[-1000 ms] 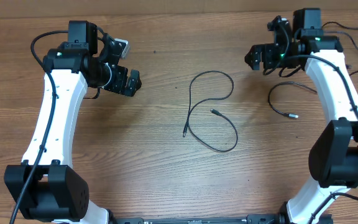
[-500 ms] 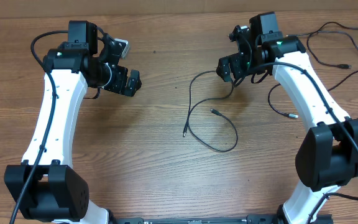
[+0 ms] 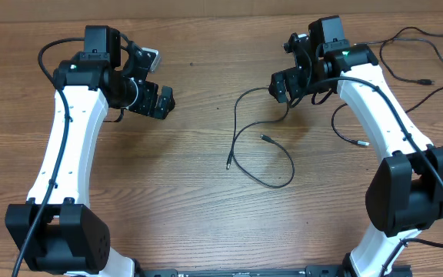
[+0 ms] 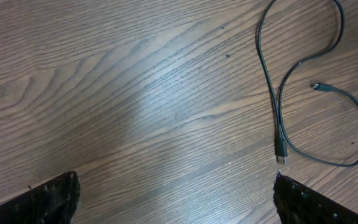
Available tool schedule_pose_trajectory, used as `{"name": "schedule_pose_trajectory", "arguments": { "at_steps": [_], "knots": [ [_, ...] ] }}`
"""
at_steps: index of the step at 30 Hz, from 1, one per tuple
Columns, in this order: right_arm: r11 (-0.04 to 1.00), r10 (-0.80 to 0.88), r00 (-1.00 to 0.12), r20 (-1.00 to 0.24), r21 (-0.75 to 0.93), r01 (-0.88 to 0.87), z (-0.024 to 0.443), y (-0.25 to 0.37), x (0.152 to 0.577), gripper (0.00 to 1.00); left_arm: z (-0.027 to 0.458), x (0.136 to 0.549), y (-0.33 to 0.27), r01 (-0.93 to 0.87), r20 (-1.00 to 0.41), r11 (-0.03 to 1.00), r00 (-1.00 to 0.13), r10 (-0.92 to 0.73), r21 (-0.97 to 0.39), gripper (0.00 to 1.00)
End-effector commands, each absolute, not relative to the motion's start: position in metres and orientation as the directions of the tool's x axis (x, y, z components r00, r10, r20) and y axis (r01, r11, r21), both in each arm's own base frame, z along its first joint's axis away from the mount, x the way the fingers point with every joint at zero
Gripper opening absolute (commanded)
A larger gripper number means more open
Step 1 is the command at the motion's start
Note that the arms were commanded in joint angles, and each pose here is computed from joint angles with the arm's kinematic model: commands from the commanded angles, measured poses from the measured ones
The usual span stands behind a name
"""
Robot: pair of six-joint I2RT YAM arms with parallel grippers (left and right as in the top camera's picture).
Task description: Untangle cables
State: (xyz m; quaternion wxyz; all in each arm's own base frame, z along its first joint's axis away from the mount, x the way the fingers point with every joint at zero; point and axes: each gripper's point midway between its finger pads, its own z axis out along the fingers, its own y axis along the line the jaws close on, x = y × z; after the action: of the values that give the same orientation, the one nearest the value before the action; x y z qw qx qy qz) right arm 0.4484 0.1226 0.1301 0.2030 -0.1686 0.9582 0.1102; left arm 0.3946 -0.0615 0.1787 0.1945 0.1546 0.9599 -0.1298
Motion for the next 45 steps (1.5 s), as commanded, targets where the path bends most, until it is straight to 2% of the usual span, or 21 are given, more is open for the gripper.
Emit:
{"name": "schedule_pose_trajectory", "arguments": {
  "at_steps": [1, 45],
  "knots": [
    [0.921, -0.282, -0.868, -0.409, 0.137, -0.364, 0.1218, 0.1211, 0.4474, 1.00, 0.1889, 0.3939, -0.0619, 0.348, -0.437, 0.920, -0.866, 0.242, -0.181, 1.00],
    [0.922, -0.284, -0.878, -0.385, 0.142, -0.360, 0.1194, 0.1199, 0.4416, 1.00, 0.1889, 0.3939, -0.0619, 0.348, -0.437, 0.920, -0.866, 0.242, -0.181, 1.00]
  ]
}}
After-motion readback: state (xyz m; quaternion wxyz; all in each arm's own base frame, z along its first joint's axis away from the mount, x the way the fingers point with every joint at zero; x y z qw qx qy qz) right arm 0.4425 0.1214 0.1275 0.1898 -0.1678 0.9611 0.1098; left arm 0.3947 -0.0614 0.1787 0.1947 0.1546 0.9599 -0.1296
